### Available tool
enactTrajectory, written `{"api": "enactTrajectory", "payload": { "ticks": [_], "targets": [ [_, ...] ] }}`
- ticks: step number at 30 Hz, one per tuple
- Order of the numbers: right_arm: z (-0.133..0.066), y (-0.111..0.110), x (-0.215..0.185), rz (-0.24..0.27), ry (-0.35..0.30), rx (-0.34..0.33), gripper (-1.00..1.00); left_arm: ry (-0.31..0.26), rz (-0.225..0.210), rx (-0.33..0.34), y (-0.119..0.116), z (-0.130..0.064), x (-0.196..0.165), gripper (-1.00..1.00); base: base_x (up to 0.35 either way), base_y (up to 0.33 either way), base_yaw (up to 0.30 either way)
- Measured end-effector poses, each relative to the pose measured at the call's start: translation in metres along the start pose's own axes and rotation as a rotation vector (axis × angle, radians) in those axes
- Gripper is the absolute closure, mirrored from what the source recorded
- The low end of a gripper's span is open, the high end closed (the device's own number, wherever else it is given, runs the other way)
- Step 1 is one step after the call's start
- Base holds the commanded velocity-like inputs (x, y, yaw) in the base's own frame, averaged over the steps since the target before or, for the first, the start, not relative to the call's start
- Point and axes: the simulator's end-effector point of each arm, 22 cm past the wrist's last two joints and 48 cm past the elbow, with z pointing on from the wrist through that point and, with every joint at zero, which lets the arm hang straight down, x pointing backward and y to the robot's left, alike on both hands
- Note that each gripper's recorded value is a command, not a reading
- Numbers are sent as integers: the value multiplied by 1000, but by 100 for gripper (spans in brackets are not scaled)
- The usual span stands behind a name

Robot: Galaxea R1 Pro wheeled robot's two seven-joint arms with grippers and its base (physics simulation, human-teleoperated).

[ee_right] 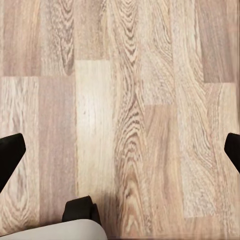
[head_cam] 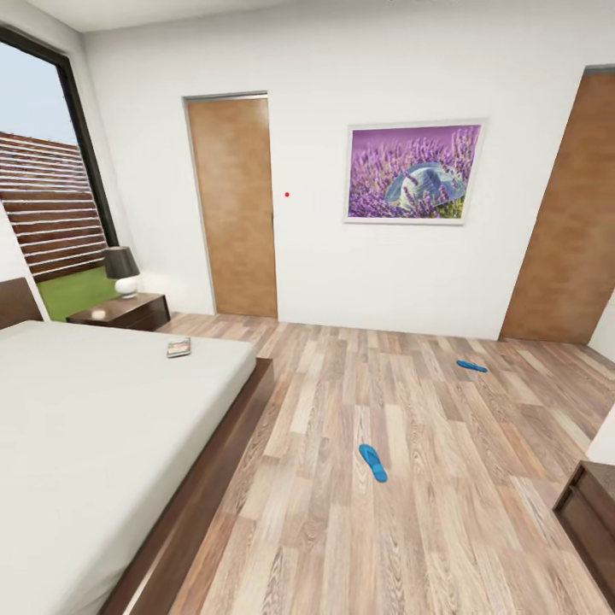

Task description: In the bedroom, move the book from the bed onto either nightstand, and place the two sandals side by side next to the bed.

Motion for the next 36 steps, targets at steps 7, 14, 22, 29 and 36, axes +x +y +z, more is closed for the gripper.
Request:
{"api": "enactTrajectory", "payload": {
  "ticks": [7, 14, 22, 29, 36],
  "targets": [
    [0, 0, 0, 0, 0, 0, -100, 0, -1, 0, 0, 0, 0, -100, 0, 0, -274],
    [0, 0, 0, 0, 0, 1, -100, 0, 0, 0, 0, 0, 0, -100, 56, 0, -217],
    [0, 1, 0, 1, 0, 3, -100, -1, 1, 0, 0, 0, 0, -100, 295, 0, -21],
    [0, 1, 1, 1, 1, 3, -100, 0, 0, 1, -1, 0, 0, -100, 281, -136, -1],
    [0, 0, 0, 1, 1, 4, -100, 1, 0, 1, -1, 0, 0, -100, 160, -127, -58]
  ]
}}
